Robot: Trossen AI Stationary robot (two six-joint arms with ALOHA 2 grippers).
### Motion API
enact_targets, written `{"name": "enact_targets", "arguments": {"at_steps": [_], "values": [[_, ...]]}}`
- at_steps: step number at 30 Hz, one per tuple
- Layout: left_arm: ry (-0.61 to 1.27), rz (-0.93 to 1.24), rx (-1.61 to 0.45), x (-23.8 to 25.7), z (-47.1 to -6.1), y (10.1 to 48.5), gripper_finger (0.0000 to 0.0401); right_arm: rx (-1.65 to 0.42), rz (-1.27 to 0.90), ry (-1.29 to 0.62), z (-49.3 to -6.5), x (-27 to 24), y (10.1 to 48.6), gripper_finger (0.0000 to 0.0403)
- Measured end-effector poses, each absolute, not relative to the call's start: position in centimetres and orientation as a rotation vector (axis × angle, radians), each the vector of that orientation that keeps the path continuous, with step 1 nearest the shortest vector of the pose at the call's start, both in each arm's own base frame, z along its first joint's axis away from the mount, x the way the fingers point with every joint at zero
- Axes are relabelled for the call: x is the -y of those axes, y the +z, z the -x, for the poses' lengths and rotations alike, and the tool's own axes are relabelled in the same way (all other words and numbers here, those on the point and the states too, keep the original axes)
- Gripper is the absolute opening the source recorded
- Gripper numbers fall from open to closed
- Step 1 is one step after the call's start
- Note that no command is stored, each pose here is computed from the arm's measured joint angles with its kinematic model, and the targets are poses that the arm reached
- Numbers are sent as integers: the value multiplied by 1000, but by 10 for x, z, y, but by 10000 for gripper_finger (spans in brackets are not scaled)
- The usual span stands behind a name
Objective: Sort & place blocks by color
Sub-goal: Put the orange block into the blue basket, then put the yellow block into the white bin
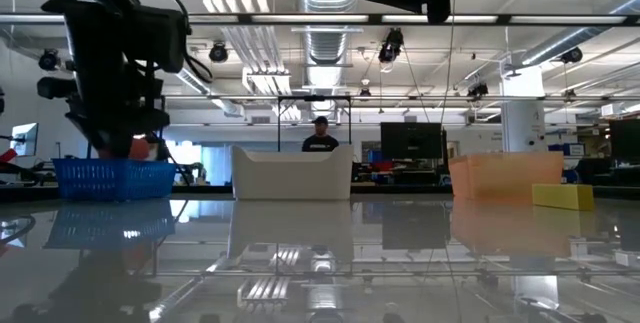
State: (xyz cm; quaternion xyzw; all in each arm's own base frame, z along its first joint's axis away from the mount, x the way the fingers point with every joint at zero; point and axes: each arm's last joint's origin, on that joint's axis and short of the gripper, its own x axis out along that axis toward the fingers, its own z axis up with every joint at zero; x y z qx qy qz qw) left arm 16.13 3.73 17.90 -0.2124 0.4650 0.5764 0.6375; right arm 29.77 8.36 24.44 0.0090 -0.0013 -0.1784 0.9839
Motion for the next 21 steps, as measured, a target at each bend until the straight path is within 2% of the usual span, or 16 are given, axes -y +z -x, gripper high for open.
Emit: {"name": "enact_targets", "arguments": {"at_steps": [2, 9, 14, 21], "values": [[1319, 480, -1071, -37, -162, 178, 120, -1, -18, -359, -298, -84, 244, 270], [1322, 474, -1080, -38, -163, 176, 213, -8, -27, -359, -298, -84, 243, 270], [1295, 463, -1069, -37, -165, 182, 225, -37, -79, -361, -298, -84, 239, 270], [1239, 423, -1003, -32, -168, 196, 227, -189, -243, -402, -290, -81, 223, 270]]}}
